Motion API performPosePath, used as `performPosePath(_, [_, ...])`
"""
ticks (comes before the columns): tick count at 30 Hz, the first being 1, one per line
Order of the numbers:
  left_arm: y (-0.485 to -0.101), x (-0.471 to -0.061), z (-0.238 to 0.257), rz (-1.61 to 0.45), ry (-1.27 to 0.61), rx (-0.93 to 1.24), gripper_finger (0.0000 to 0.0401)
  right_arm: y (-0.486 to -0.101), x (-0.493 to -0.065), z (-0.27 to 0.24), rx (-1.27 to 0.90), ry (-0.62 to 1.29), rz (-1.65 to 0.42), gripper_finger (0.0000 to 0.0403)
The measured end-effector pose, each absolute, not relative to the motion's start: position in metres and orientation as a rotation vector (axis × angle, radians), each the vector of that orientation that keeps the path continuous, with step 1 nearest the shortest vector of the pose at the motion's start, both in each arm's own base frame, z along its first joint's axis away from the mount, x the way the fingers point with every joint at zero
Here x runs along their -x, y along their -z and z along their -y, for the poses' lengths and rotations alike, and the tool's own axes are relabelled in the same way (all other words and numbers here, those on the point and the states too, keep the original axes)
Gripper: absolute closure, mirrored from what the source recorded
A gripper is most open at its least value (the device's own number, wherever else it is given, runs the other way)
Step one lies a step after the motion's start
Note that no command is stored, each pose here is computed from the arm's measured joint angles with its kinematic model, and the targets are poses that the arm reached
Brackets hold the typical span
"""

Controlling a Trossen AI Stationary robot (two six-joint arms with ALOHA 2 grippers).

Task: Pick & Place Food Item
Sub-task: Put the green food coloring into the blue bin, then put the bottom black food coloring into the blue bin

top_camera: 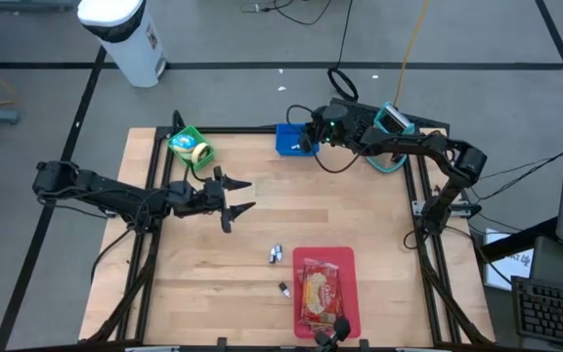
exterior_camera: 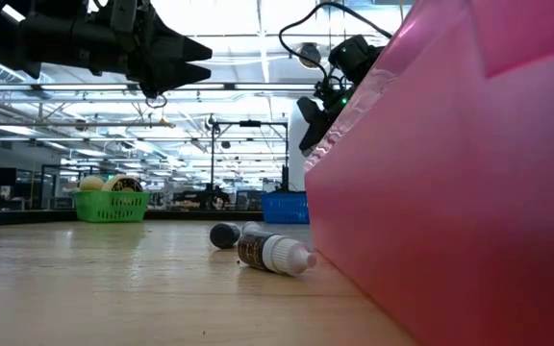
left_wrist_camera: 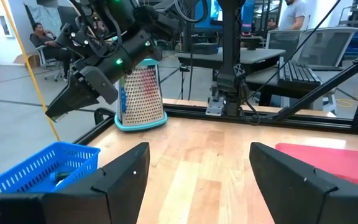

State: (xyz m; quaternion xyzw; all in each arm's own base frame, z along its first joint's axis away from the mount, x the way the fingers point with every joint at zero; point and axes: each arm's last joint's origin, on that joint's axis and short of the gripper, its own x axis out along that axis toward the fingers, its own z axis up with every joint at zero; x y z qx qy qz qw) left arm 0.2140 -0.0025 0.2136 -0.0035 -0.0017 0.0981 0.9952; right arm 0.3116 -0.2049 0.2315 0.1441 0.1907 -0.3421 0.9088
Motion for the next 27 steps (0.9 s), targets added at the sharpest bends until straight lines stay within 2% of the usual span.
performPosePath(16, [-0.2136,-0.2140,0.0025,0.005,-0.196,0.032,0.0127,-0.2291,-0.3110,0.2046,-0.276,0.704,-0.331,0.0319])
performPosePath(27, [-0.2103,-0.2141,0.0025,-0.031,-0.197,0.026,0.0127,-0.2299,-0.3120,0.2037,-0.217,0.684,-0.341,0.0215])
